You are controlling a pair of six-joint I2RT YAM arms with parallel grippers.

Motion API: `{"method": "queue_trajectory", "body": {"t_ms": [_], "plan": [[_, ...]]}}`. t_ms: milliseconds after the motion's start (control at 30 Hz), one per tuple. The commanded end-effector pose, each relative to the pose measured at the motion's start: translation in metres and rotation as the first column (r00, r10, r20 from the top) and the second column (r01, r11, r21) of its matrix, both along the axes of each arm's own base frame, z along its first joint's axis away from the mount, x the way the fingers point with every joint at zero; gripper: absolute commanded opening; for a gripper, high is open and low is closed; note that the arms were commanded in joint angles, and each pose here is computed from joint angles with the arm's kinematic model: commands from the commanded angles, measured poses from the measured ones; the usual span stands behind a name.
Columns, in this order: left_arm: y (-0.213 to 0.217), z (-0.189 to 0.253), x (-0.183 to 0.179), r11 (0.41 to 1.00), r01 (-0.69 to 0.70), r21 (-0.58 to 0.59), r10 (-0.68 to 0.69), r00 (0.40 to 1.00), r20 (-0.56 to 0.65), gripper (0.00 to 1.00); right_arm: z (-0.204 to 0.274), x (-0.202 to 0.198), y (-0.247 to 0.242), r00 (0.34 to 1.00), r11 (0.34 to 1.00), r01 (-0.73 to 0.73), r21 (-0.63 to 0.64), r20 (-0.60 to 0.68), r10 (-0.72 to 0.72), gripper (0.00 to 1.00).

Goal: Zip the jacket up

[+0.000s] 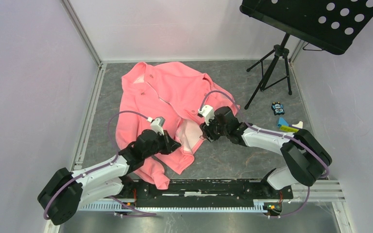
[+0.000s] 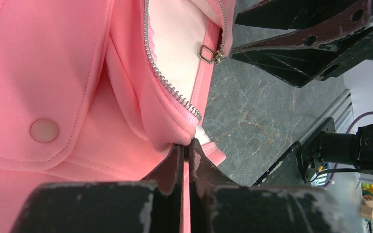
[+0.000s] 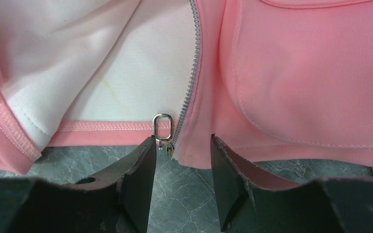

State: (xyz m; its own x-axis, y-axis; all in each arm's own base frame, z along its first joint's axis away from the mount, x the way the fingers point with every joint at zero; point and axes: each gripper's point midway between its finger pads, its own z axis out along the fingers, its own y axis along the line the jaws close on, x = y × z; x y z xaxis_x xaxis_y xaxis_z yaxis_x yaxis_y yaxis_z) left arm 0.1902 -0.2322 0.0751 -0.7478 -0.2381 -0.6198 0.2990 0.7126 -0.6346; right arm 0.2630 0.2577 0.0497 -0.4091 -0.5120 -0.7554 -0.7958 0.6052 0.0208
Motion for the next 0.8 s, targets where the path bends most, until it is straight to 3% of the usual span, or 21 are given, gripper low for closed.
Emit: {"method": "queue_trajectory", "body": {"t_ms": [0,333,500,767], "plan": [[-0.016,0.023,0.007,0.997,0.028,-0.068,-0.025,0.999,0.032,0.04,-0.001,0.006,0.001,0.999,0.999,0.032,0.019,0.033,-0.032,0.47],[-0.015,0.022,0.006,0.997,0.023,-0.071,-0.021,0.999,0.024,0.04,0.002,0.002,-0.012,0.995,0.995,0.102,0.020,0.021,-0.102,0.45],[-0.019,0.020,0.008,0.997,0.031,-0.072,-0.029,0.999,0.017,0.03,-0.005,0.006,-0.015,0.993,0.993,0.115,0.007,0.004,-0.115,0.36],[-0.020,0.017,0.007,0.997,0.038,-0.071,-0.038,0.999,0.003,0.02,-0.021,0.014,-0.005,0.995,0.995,0.103,-0.002,-0.020,-0.103,0.47]]}}
